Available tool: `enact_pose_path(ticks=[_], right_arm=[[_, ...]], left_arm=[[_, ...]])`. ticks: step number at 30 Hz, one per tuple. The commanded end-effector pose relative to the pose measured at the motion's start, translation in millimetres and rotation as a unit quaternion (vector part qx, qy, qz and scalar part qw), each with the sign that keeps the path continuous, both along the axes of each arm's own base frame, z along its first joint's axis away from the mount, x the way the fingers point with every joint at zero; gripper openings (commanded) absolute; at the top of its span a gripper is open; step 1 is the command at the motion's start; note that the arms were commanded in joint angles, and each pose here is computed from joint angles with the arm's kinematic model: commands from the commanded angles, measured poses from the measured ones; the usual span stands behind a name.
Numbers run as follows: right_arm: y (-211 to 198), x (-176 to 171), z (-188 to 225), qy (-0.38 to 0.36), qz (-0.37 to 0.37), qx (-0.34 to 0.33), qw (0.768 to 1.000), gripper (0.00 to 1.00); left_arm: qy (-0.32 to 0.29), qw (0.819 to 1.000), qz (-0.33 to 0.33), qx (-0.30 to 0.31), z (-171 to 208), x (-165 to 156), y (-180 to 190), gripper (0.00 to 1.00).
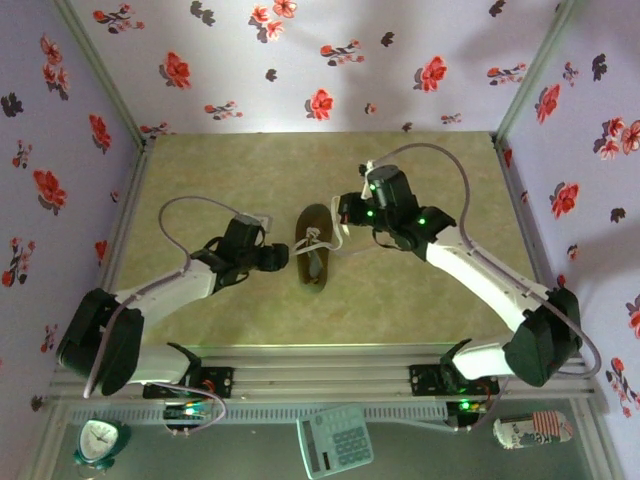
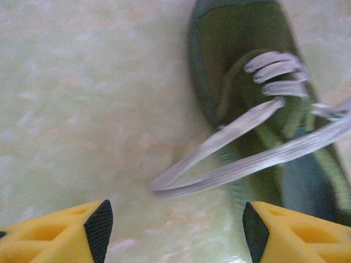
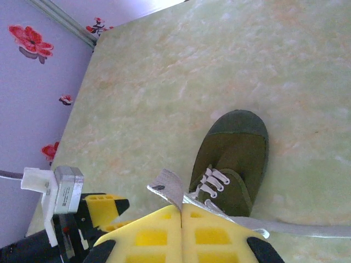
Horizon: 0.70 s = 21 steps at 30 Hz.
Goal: Tie the shoes
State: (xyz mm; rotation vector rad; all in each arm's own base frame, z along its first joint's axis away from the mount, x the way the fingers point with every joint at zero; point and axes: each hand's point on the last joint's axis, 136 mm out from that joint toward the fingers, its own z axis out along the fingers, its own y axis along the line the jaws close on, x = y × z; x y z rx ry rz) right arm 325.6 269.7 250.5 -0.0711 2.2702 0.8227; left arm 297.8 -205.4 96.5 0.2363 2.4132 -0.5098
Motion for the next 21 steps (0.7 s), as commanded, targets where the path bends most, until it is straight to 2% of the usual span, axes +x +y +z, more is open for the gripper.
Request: enact_pose_path(ticks=[1,7,12,21], right_arm=[[14,2,17,0.001,0.014,0.025,1.0,0.0],[18,-2,42,-0.034,0.051,0.019,0.998,0.0],[12,-7,52,-0.038,0.068,0.011,0.997,0.0],[8,-7,59,-0.025,0.066,0.038,0.997,0.0]], left_arm=[[-0.066,0.994,-0.06,-0.062,54,10,-36,0.68],[-0.125,0.98,-0.116,-0.103,105,19,-65,0.69],[-0.126,0.965,-0.18,-0.145,122,14,-93,0.7],[-0.122,0.953,-0.224,-0.164,129,14,-127,0.71]])
